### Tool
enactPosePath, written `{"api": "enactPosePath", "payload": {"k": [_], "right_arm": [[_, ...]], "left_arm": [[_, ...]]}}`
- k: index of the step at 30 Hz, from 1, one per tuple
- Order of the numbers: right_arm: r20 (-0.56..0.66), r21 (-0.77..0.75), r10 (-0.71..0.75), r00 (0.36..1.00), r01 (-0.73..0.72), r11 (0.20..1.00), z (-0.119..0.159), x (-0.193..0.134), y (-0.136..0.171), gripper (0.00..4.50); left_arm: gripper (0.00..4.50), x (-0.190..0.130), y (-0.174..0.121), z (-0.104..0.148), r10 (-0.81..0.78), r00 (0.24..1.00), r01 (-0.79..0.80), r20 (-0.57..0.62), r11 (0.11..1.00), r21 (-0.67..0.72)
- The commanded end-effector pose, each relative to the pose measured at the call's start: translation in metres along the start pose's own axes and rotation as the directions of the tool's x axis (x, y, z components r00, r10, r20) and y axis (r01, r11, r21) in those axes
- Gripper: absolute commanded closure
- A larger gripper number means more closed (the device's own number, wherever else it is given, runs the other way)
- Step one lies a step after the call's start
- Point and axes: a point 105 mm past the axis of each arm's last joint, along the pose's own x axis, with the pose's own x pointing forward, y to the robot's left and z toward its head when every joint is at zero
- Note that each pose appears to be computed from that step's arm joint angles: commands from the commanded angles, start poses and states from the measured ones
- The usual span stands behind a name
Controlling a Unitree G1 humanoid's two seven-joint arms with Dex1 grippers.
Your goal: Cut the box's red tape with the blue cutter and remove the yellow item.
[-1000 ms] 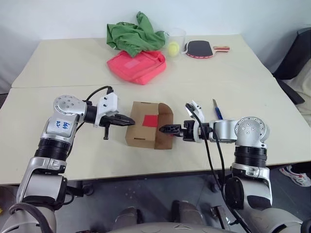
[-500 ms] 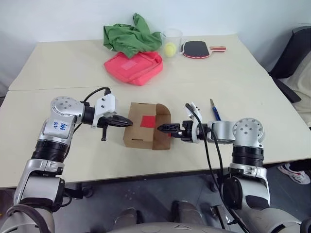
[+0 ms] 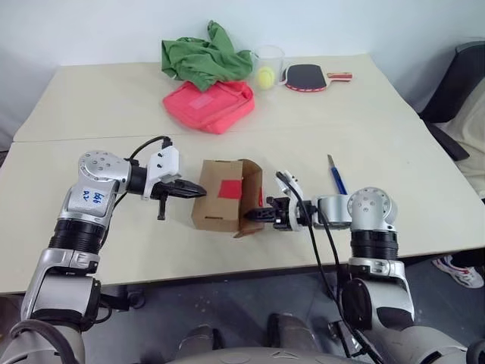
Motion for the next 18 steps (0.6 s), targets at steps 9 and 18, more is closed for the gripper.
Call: {"api": "enactPosePath", "payload": {"k": [9,18], "right_arm": [[0.06,-0.077,-0.038,0.997,0.042,0.996,0.016,-0.008,-0.004,4.44],[0.053,-0.226,-0.077,0.996,0.088,0.97,0.021,-0.02,0.009,4.44]], "left_arm": [[4.5,0.007,-0.01,-0.025,-0.04,0.997,0.035,-0.065,0.996,-0.086],[4.5,0.01,-0.011,-0.024,-0.047,0.997,0.042,-0.054,0.996,-0.084]]}}
